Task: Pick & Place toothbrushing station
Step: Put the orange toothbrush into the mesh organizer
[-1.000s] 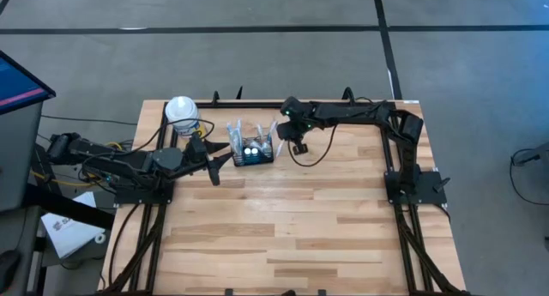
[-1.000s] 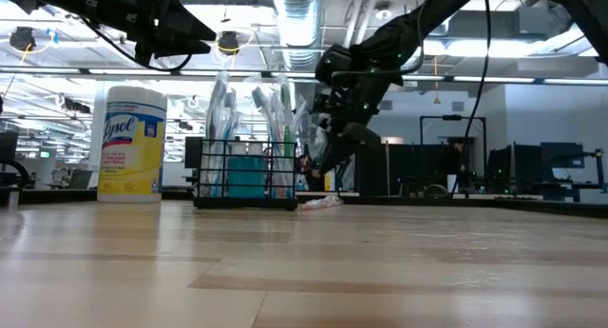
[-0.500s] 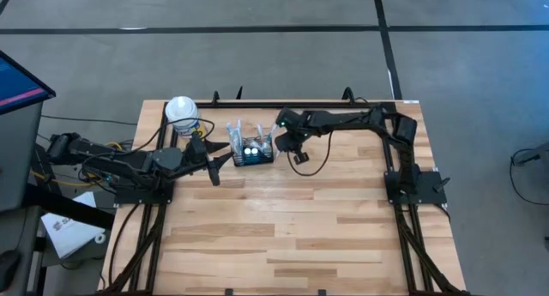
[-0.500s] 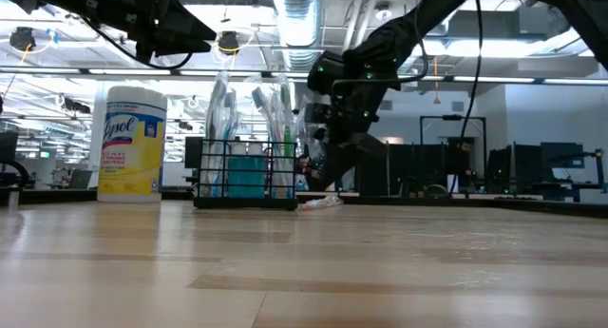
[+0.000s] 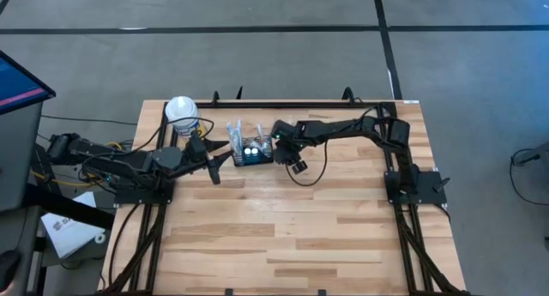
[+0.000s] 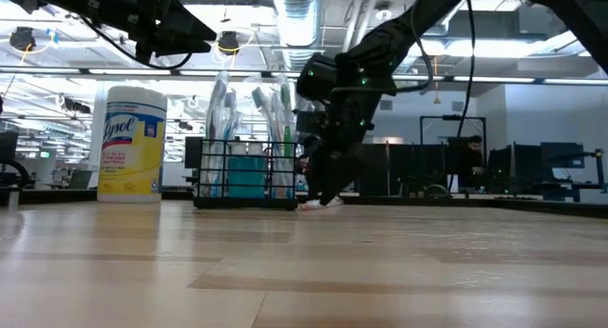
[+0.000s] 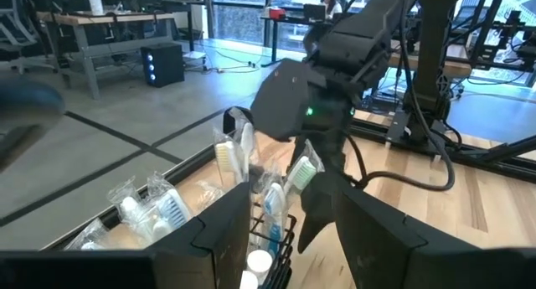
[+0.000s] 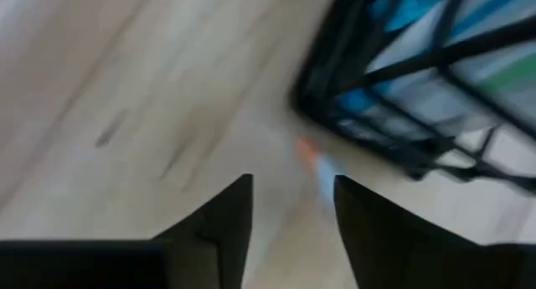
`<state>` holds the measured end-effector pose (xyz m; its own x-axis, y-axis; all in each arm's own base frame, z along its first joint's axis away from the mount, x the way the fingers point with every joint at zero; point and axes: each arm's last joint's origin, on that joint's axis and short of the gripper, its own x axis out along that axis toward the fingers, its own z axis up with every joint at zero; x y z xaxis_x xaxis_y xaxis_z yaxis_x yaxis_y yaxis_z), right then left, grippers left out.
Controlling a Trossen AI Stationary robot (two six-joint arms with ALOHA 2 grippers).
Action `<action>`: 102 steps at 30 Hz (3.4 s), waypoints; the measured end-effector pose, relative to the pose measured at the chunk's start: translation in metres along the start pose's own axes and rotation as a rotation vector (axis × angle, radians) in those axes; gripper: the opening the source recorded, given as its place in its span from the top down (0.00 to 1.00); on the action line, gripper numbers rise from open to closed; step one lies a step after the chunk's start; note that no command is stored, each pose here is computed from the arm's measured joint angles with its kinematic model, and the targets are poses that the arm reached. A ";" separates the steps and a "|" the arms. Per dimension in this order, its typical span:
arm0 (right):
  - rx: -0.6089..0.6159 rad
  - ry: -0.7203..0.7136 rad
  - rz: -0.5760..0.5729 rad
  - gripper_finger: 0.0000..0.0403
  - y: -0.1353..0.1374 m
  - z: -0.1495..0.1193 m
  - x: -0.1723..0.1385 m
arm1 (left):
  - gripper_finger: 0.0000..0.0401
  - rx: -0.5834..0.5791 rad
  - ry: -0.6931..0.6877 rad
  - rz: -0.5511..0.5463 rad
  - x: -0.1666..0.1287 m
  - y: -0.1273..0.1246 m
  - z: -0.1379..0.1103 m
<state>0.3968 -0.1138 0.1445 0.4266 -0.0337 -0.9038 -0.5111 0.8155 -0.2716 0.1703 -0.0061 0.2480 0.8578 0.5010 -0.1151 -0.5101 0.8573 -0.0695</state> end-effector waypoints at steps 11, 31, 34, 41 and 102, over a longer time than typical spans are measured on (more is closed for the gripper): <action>-0.088 0.007 -0.052 0.53 -0.004 0.002 -0.001 | 0.59 -0.002 -0.002 0.009 0.001 0.001 0.000; -0.071 0.110 0.101 0.87 -0.019 0.001 0.030 | 0.59 0.001 -0.005 0.038 0.003 0.005 0.001; -0.083 0.122 0.105 0.97 -0.017 0.001 0.030 | 0.59 0.001 -0.005 0.038 0.003 0.005 0.001; -0.084 0.129 0.105 0.98 -0.016 0.003 0.027 | 0.59 0.002 -0.005 0.038 0.003 0.005 0.001; -0.182 0.015 -0.436 1.00 0.082 0.116 -0.179 | 0.59 -0.208 -0.022 -0.205 0.002 -0.002 0.008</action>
<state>0.3648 0.0258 0.3221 0.6202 -0.3596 -0.6972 -0.4097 0.6094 -0.6788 0.1740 -0.0060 0.2554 0.9443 0.3242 -0.0564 -0.3261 0.8994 -0.2912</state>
